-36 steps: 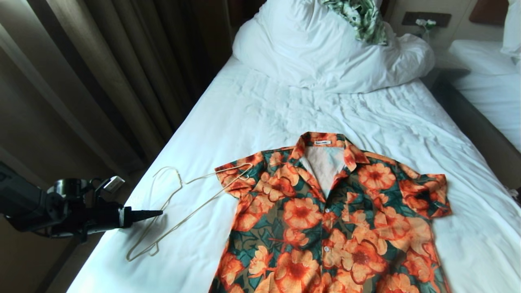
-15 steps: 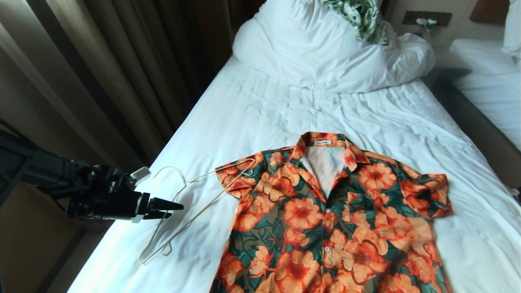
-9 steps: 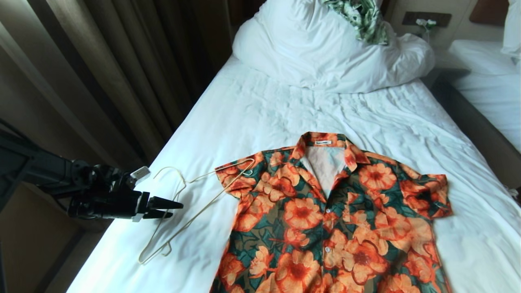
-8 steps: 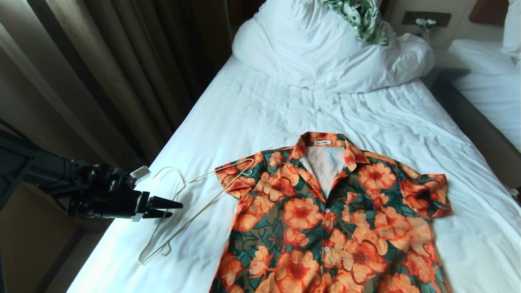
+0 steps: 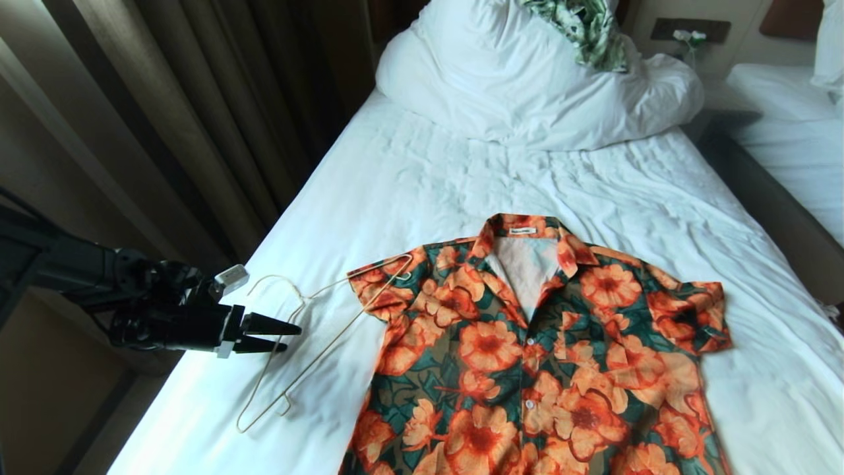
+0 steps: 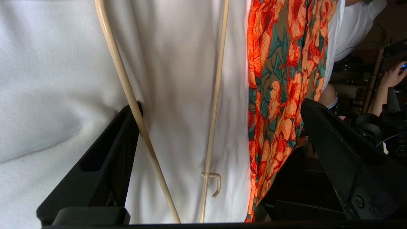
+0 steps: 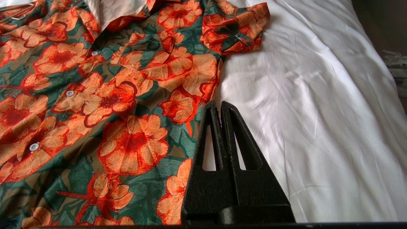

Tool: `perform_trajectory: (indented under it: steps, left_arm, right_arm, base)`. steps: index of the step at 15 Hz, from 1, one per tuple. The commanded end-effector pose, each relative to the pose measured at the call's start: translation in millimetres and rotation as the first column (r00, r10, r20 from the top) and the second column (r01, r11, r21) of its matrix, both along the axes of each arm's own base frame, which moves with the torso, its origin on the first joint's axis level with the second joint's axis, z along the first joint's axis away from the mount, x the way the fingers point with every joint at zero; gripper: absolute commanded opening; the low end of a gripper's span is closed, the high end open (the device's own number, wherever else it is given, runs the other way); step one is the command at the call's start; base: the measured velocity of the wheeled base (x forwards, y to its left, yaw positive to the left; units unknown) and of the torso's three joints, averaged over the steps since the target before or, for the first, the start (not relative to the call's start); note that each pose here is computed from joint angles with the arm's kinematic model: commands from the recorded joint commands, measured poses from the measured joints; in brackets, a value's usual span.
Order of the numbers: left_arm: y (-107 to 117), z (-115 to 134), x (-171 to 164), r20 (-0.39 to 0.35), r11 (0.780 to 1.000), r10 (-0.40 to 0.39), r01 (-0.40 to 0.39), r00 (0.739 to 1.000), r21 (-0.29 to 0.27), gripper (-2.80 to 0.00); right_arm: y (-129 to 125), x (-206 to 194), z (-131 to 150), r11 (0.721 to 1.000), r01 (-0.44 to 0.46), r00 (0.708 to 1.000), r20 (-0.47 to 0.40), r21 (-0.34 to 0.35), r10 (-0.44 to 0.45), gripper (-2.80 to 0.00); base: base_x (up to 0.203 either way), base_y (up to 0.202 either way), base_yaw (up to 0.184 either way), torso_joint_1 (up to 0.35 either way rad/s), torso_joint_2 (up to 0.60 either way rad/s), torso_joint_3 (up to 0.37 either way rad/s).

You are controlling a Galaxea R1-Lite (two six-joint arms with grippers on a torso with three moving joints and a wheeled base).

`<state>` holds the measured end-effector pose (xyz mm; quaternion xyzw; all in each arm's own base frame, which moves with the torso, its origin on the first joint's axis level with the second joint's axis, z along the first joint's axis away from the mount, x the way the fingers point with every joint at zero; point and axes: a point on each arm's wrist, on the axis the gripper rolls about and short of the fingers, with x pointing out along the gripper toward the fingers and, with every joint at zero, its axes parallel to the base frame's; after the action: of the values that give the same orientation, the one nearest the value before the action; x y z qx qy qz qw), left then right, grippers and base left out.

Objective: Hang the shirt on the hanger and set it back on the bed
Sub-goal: Lift the shirt and hanger

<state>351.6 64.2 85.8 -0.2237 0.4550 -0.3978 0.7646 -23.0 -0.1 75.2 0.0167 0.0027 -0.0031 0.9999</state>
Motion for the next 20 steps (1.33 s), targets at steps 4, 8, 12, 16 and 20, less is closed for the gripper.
perform_trajectory:
  steps: [4, 8, 12, 16, 20]
  left_arm:
    - [-8.1, -1.0, -4.0, -0.032, 1.0, -0.015, 0.014, 0.999, -0.013, 0.0]
    - [-11.7, -17.4, 5.9, -0.069, 1.0, -0.027, 0.026, 0.997, -0.014, 0.0]
    - [-22.0, -14.1, 10.2, -0.08, 0.999, -0.038, 0.037, 0.996, -0.021, 0.0]
    - [-31.4, -18.5, 12.0, -0.099, 0.998, -0.06, 0.058, 0.993, -0.029, 0.0]
    - [-32.2, -16.8, 10.3, -0.099, 0.998, -0.063, 0.06, 0.993, -0.03, 0.0]
  right_arm:
    - [0.0, 0.0, 0.0, 1.0, 0.0, 1.0, -0.001, 0.0, 0.0, -2.8]
    - [0.0, 0.0, 0.0, 1.0, 0.0, 1.0, -0.001, 0.0, 0.0, -2.8]
    - [0.0, 0.0, 0.0, 1.0, 0.0, 1.0, -0.001, 0.0, 0.0, -2.8]
    - [0.0, 0.0, 0.0, 1.0, 0.0, 1.0, -0.001, 0.0, 0.0, -2.8]
    - [0.0, 0.0, 0.0, 1.0, 0.0, 1.0, -0.001, 0.0, 0.0, -2.8]
  base:
    - [0.0, 0.0, 0.0, 0.0, 0.0, 0.0]
    - [0.0, 0.0, 0.0, 0.0, 0.0, 0.0]
    - [0.0, 0.0, 0.0, 0.0, 0.0, 0.0]
    - [0.0, 0.0, 0.0, 0.0, 0.0, 0.0]
    - [0.0, 0.0, 0.0, 0.0, 0.0, 0.0]
